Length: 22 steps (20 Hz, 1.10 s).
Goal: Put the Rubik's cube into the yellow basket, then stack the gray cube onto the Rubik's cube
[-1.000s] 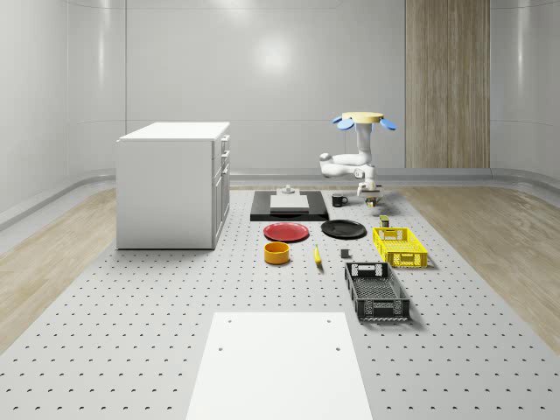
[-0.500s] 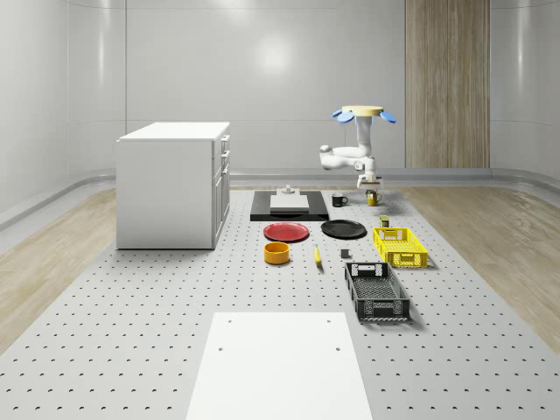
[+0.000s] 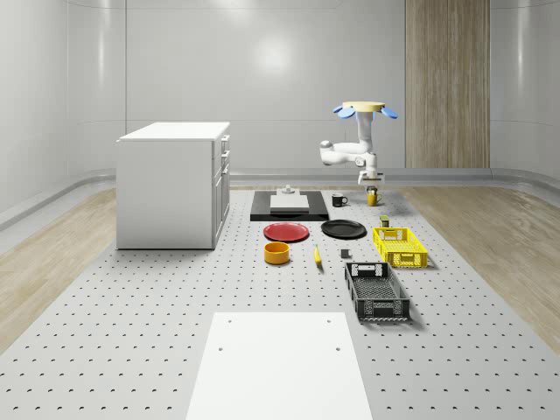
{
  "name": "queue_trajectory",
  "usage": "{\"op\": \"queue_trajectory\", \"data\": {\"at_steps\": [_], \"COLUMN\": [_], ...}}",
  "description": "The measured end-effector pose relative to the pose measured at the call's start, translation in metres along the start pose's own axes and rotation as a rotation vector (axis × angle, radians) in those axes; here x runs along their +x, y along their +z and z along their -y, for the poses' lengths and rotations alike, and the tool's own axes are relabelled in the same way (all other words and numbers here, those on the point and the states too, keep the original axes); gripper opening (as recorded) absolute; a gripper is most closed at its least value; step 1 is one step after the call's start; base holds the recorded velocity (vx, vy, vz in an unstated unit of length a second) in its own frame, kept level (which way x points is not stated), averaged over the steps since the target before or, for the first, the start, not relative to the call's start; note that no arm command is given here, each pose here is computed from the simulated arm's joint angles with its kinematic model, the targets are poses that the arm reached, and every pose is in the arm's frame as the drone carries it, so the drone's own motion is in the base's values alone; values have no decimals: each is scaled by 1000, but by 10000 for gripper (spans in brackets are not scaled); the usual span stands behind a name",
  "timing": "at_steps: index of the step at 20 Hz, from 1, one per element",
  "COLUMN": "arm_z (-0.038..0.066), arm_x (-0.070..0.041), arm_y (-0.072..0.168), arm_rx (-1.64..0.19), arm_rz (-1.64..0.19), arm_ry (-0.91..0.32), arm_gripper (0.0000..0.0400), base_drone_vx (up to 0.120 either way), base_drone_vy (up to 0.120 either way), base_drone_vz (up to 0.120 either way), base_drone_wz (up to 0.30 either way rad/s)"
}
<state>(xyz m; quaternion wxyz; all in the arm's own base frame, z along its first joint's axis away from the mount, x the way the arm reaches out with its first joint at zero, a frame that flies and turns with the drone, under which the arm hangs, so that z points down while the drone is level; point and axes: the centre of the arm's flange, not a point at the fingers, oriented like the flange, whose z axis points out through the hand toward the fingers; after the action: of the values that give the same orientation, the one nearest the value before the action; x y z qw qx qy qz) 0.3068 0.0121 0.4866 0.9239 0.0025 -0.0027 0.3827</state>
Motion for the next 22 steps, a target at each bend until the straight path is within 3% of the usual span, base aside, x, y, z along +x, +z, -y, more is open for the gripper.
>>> {"op": "queue_trajectory", "data": {"at_steps": [22], "arm_z": [0], "arm_x": [0], "arm_y": [0], "arm_rx": [0], "arm_rz": [0], "arm_ry": [0], "arm_gripper": [321], "base_drone_vx": [120], "base_drone_vy": [0], "base_drone_vz": [0], "base_drone_wz": [0]}}
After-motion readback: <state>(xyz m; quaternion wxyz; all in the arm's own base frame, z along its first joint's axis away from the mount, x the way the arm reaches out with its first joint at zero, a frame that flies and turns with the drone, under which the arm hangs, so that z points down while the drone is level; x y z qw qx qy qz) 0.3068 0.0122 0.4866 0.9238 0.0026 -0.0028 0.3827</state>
